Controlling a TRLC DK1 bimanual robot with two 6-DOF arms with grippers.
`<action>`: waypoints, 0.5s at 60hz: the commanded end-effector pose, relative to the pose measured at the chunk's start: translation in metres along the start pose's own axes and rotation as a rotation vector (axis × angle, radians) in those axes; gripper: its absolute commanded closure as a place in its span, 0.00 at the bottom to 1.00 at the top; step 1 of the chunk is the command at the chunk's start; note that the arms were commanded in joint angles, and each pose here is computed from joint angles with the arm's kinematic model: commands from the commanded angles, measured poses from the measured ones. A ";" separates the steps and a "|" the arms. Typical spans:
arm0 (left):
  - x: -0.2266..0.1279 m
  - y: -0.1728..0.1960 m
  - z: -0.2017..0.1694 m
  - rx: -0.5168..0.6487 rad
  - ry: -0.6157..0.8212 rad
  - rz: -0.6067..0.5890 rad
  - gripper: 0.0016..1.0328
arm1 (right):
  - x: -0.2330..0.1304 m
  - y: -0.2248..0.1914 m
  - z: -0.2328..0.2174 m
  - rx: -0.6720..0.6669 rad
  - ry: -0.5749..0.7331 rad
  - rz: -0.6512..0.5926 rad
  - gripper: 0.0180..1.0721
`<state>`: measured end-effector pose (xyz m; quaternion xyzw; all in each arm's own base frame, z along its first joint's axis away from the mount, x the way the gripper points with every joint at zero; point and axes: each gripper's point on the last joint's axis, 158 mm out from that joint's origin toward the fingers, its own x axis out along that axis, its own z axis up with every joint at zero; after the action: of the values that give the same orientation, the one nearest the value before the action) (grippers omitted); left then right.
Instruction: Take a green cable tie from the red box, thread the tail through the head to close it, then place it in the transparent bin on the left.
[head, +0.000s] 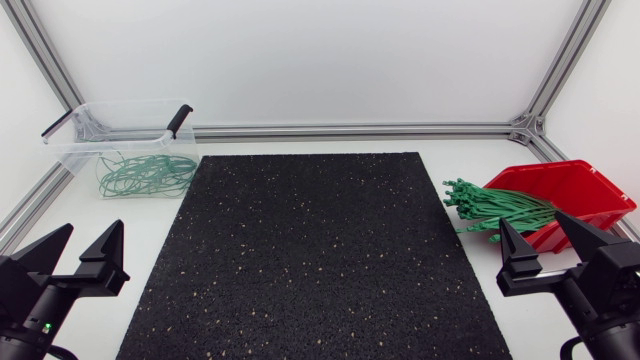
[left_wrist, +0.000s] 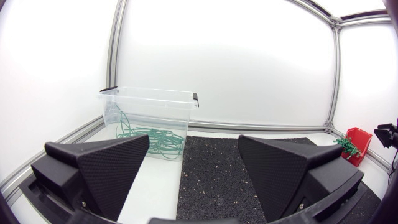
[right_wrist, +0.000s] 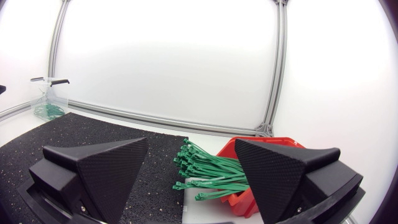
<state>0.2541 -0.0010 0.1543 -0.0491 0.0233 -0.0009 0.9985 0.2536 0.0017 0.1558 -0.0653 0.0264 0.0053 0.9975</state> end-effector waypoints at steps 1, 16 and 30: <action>0.002 0.002 -0.022 -0.015 0.047 0.004 0.04 | 0.001 0.003 -0.007 0.020 0.004 0.008 0.03; 0.002 0.002 -0.022 -0.015 0.047 0.004 0.04 | 0.001 0.002 -0.006 0.021 0.003 0.006 0.03; 0.002 0.002 -0.022 -0.015 0.047 0.004 0.04 | 0.001 0.000 -0.004 0.022 -0.003 -0.005 0.03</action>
<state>0.2541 -0.0010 0.1543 -0.0489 0.0233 -0.0009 0.9985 0.2535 0.0014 0.1560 -0.0651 0.0261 0.0045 0.9975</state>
